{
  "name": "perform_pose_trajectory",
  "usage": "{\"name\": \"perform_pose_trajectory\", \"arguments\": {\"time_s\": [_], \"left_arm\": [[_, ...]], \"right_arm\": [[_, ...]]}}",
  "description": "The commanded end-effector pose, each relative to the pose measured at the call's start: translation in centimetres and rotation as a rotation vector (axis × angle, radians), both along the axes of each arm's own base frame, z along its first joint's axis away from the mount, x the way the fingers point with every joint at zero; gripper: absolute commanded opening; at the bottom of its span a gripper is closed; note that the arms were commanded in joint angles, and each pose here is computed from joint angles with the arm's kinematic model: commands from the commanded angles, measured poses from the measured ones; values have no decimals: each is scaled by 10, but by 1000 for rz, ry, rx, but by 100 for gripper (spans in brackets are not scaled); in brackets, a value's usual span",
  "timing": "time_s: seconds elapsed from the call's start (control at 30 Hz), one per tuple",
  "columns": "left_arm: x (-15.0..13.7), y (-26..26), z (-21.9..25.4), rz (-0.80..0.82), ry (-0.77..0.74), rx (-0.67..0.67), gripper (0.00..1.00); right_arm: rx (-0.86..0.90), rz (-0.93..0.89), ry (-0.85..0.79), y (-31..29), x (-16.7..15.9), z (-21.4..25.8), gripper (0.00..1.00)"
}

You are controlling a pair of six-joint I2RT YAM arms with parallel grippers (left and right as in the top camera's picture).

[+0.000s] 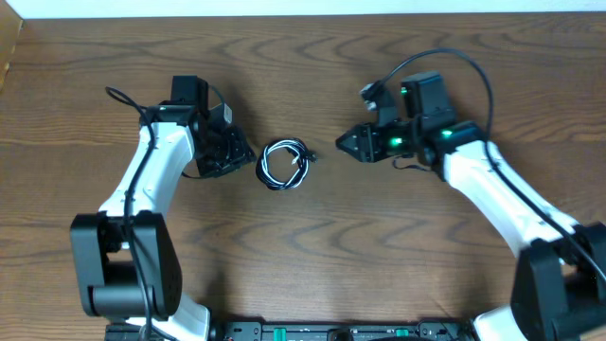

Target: Untangle cables

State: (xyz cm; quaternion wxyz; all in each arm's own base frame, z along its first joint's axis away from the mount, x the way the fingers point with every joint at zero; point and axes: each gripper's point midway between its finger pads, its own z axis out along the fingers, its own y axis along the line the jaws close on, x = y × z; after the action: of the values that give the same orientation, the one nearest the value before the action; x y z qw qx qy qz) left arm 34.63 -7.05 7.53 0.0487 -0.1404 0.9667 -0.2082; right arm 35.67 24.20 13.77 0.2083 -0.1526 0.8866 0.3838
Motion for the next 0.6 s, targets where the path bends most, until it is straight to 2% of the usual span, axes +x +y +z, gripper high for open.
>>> {"name": "perform_pose_trajectory", "arguments": {"time_s": [0.0, 0.2, 0.43, 0.57], "left_arm": [[13, 4, -13, 52, 8, 19, 41], [15, 4, -35, 52, 42, 21, 41], [20, 4, -53, 51, 57, 21, 40], [26, 4, -62, 51, 46, 21, 40]], "right_arm": [[-44, -88, 51, 8, 15, -25, 44], [-66, -77, 72, 18, 21, -59, 55], [-69, -72, 24, 33, 38, -91, 60], [-93, -125, -4, 39, 52, -116, 66]]}}
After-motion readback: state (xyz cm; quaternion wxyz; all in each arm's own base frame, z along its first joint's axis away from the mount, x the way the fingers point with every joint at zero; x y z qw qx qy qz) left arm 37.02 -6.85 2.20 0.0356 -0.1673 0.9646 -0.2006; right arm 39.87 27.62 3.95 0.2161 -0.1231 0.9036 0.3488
